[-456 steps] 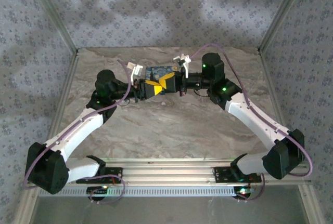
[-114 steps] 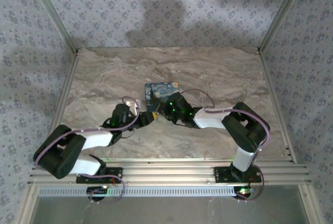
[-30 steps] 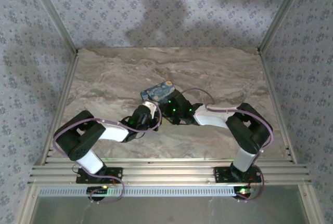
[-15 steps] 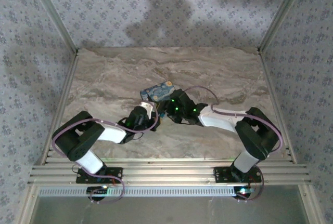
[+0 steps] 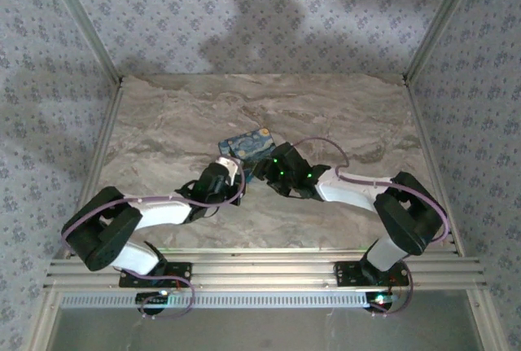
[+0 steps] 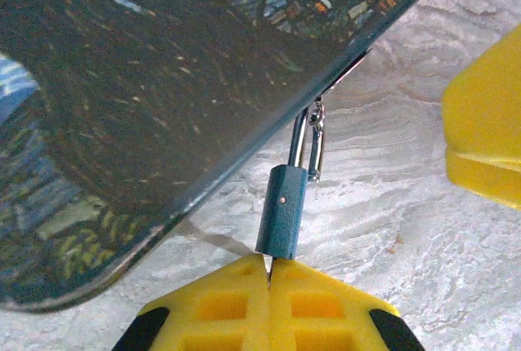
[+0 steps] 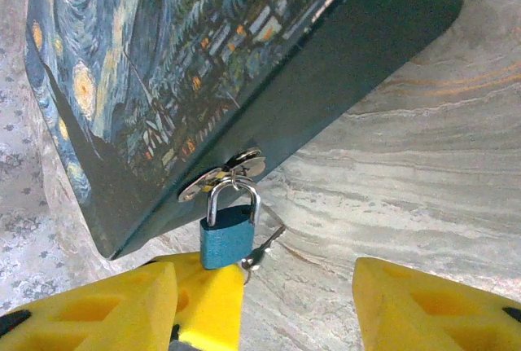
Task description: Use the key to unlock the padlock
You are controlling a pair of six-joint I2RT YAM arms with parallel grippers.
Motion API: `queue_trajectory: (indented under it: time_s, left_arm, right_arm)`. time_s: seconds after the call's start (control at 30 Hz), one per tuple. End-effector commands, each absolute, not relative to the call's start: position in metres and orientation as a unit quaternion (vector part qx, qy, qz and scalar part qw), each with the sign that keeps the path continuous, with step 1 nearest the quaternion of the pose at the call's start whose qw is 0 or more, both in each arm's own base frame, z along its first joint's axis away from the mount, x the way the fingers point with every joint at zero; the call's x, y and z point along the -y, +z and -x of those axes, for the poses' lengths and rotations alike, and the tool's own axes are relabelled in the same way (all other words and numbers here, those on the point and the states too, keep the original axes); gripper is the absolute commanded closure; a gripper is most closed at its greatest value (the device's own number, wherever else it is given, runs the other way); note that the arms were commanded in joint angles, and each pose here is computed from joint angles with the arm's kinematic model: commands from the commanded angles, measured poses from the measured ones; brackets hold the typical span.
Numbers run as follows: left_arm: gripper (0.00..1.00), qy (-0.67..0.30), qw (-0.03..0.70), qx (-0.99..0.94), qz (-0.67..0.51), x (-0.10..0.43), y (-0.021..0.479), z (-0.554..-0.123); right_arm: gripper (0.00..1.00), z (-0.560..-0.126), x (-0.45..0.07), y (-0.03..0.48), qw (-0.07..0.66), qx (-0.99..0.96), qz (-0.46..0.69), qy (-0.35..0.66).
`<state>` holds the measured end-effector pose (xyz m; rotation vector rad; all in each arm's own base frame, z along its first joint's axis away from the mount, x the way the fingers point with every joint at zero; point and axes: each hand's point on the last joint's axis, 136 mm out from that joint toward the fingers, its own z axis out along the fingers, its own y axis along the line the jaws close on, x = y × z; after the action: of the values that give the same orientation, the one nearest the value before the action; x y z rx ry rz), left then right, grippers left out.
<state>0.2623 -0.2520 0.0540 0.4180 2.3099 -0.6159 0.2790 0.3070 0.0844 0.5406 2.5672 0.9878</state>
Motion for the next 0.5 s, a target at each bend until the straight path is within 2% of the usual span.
queue_trajectory:
  time_s: [0.0,0.47]
  left_arm:
    - [1.0,-0.187,0.344,-0.903,-0.179,0.242,0.052,-0.266]
    - [1.0,-0.171,0.314,-0.928,-0.109,0.203,0.049,-0.276]
  right_arm:
    - [0.41,-0.282,-0.303,0.084,0.182,-0.902,-0.193,0.34]
    - [0.42,-0.282,-0.289,0.102,0.214,-0.903,-0.181,0.327]
